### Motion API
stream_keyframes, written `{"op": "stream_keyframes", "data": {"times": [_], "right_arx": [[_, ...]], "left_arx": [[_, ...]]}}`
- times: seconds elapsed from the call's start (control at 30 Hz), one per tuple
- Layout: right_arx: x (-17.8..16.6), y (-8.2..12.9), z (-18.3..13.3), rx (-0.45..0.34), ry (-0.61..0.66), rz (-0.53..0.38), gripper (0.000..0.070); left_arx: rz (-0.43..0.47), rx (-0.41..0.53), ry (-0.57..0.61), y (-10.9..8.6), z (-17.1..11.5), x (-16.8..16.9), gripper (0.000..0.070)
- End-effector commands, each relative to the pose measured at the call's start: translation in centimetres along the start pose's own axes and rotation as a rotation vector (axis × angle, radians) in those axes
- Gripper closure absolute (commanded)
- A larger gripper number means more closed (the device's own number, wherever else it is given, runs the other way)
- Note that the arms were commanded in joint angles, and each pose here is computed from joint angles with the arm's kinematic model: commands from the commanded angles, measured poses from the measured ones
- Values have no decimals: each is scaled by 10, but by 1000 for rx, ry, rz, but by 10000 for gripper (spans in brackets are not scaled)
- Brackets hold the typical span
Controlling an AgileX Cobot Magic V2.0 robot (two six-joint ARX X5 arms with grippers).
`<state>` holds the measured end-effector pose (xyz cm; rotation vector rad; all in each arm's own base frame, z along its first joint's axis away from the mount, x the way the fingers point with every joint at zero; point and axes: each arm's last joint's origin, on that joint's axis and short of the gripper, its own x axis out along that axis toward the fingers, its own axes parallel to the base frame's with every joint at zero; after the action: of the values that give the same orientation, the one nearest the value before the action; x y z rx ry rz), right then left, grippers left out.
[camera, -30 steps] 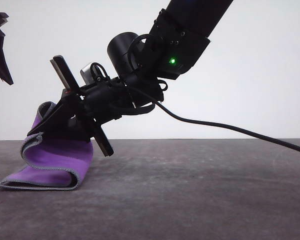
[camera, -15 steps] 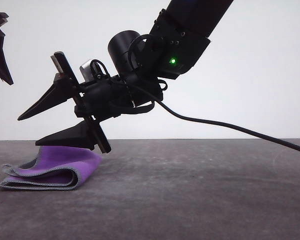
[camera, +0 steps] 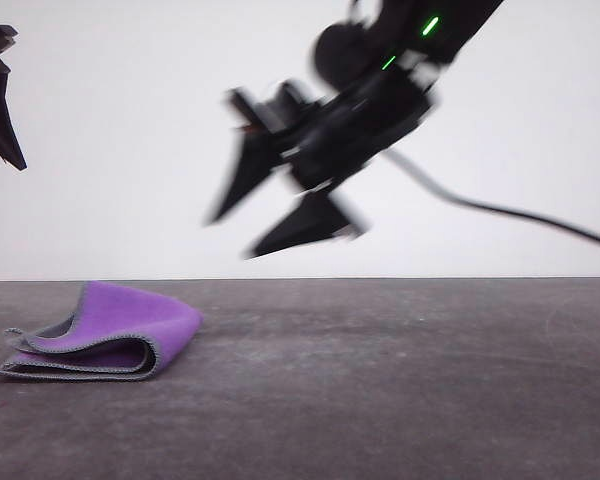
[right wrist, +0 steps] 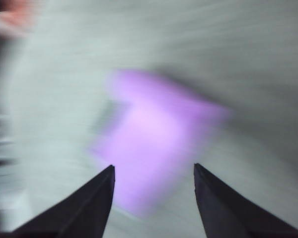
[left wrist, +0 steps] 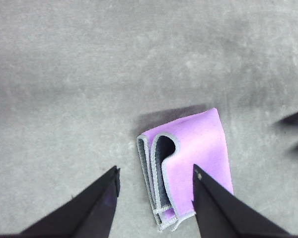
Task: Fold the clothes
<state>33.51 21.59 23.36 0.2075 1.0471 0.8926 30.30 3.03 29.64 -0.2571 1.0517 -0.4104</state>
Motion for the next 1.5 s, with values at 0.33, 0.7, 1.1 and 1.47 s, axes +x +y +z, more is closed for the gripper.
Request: {"op": "stream_keyframes", "data": {"times": [0.33, 0.7, 1.1, 1.47], "right_arx": [[-157, -24, -19, -120, -185, -368, 380], [-221, -62, -84, 41, -297, -550, 380], [-224, -65, -85, 29, -309, -564, 684], [-225, -65, -84, 49, -323, -561, 684]], "left_arx": [[-1, 1, -6, 1, 5, 0, 416], [-3, -6, 5, 1, 4, 0, 416], [-50, -4, 2, -2, 4, 1, 689], [-46, -53, -18, 0, 6, 0, 685]]}}
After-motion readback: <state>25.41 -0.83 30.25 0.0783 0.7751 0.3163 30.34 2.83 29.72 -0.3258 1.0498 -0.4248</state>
